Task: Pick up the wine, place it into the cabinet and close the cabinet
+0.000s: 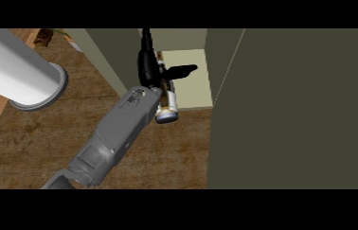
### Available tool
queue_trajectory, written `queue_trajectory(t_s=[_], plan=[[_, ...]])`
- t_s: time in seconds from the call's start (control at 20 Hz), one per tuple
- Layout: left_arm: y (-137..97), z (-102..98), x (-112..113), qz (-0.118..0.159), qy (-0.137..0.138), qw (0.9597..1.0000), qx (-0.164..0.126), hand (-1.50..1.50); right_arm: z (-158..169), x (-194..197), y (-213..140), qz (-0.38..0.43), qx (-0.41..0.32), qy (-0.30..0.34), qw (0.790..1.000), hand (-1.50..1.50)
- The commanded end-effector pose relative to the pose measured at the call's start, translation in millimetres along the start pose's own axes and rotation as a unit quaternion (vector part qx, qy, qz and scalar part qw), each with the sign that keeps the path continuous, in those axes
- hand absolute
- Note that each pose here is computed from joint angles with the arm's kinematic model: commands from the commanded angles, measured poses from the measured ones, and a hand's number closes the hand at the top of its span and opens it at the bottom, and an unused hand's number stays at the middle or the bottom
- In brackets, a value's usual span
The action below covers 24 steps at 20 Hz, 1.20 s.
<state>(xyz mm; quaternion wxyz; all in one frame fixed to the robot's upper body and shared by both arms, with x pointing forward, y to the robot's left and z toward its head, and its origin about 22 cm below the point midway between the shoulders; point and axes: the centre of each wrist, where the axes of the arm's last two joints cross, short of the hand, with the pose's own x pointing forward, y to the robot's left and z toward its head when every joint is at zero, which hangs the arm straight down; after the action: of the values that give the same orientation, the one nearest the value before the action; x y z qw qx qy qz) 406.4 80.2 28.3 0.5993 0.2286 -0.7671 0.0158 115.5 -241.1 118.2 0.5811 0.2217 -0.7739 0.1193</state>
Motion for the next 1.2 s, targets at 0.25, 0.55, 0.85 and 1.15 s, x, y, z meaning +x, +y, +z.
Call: queue_trajectory(t_s=[0.25, 0.55, 0.85, 1.15], plan=[[1.0, 19.5, 3.7, 0.091, -0.010, 0.9949, -0.043, -1.50, 11.4, 41.3, 19.7, 0.016, -0.003, -0.019, 1.000, -1.50], [5.2, 51.6, -2.6, 0.116, -0.026, 0.9891, -0.087, -1.50, 9.0, 35.2, 17.0, 0.016, -0.011, -0.022, 1.000, -1.50], [11.3, 72.8, 27.5, 0.176, -0.024, 0.9770, -0.118, -1.50, 3.4, 42.1, 22.7, 0.025, -0.036, -0.018, 0.999, -1.50], [63.5, 101.7, 22.0, 0.192, -0.026, 0.9725, -0.128, -1.50, 4.5, 36.6, 21.3, 0.039, -0.036, -0.011, 0.999, -1.50]])
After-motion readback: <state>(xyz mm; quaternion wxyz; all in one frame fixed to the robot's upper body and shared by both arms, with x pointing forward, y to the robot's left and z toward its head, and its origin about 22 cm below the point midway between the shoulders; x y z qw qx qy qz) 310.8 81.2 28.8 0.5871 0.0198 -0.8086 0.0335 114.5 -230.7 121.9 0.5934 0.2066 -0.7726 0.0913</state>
